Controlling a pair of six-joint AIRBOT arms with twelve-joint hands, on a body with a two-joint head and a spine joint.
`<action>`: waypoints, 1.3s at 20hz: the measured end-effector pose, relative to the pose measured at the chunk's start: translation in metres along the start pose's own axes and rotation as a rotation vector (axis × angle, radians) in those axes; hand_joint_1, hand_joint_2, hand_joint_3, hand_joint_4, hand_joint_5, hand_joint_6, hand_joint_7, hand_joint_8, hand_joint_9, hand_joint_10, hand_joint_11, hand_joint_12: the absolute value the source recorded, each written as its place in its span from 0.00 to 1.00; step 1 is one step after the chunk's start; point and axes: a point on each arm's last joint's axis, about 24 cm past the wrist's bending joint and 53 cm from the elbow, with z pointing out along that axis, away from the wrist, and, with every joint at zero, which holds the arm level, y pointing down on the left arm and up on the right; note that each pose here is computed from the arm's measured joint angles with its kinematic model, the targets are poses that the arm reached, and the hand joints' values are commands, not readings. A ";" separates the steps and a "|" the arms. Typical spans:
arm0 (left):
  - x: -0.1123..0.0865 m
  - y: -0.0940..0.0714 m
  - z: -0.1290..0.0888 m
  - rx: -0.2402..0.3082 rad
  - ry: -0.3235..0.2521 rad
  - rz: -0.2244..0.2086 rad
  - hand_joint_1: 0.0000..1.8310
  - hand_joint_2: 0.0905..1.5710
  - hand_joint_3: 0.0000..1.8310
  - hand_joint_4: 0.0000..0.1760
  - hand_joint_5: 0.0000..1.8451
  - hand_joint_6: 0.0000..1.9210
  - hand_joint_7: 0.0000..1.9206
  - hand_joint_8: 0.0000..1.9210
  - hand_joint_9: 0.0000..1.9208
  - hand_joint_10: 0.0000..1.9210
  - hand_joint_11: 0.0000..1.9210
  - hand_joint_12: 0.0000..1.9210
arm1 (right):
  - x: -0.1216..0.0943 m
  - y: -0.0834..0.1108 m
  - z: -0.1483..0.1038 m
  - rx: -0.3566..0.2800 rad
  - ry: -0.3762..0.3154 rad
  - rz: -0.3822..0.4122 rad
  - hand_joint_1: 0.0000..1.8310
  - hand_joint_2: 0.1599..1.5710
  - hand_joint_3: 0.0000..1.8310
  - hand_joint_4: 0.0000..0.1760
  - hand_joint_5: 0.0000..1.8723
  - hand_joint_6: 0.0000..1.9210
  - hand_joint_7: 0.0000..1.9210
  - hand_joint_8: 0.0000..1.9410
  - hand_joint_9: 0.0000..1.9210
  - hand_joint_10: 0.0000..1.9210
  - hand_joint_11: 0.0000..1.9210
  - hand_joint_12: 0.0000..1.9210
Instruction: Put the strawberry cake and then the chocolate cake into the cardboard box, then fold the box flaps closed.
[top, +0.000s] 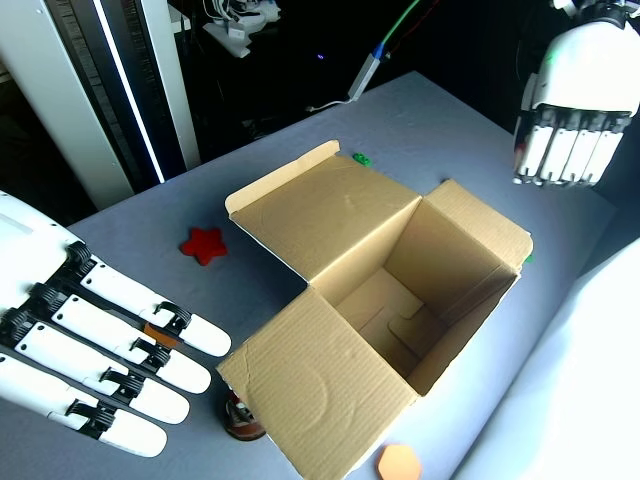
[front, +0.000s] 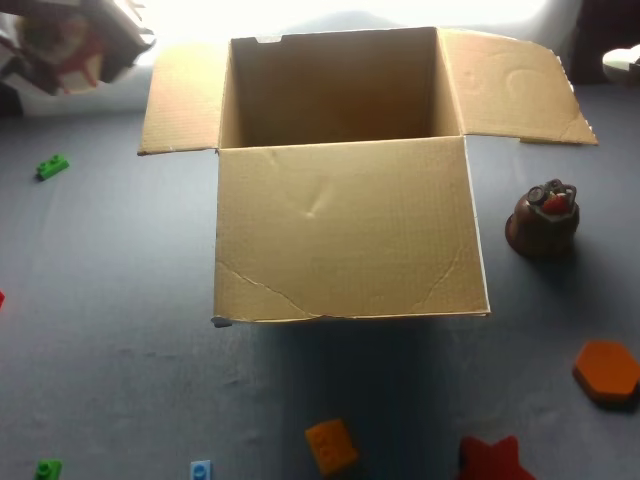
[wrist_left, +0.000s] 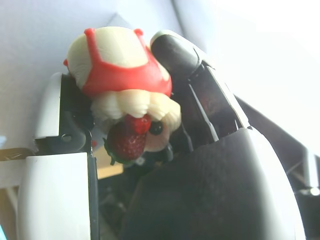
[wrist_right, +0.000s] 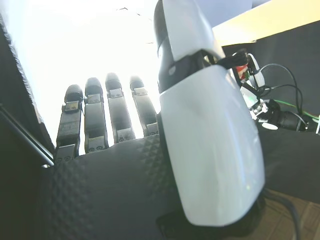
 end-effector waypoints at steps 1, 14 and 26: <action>-0.001 -0.006 0.005 0.014 0.008 0.012 0.73 0.76 0.00 0.00 0.41 0.59 0.36 0.76 0.44 0.77 0.38 0.86 | 0.000 0.000 0.000 0.000 0.000 0.000 0.61 0.63 0.00 0.00 0.01 0.00 0.03 0.00 0.01 0.00 0.00 0.00; -0.036 -0.069 0.085 0.158 0.050 0.126 0.73 0.75 0.00 0.00 0.46 0.52 0.37 0.72 0.45 0.79 0.41 0.82 | -0.008 -0.033 0.013 0.072 -0.004 0.157 0.57 0.64 0.00 0.00 0.00 0.00 0.01 0.00 0.01 0.00 0.00 0.00; -0.022 -0.096 0.131 0.213 0.109 0.184 0.73 0.74 0.00 0.00 0.44 0.60 0.38 0.69 0.46 0.74 0.41 0.83 | 0.010 -0.067 0.030 0.152 0.015 0.200 0.55 0.67 0.01 0.05 0.00 0.00 0.00 0.00 0.02 0.00 0.01 0.01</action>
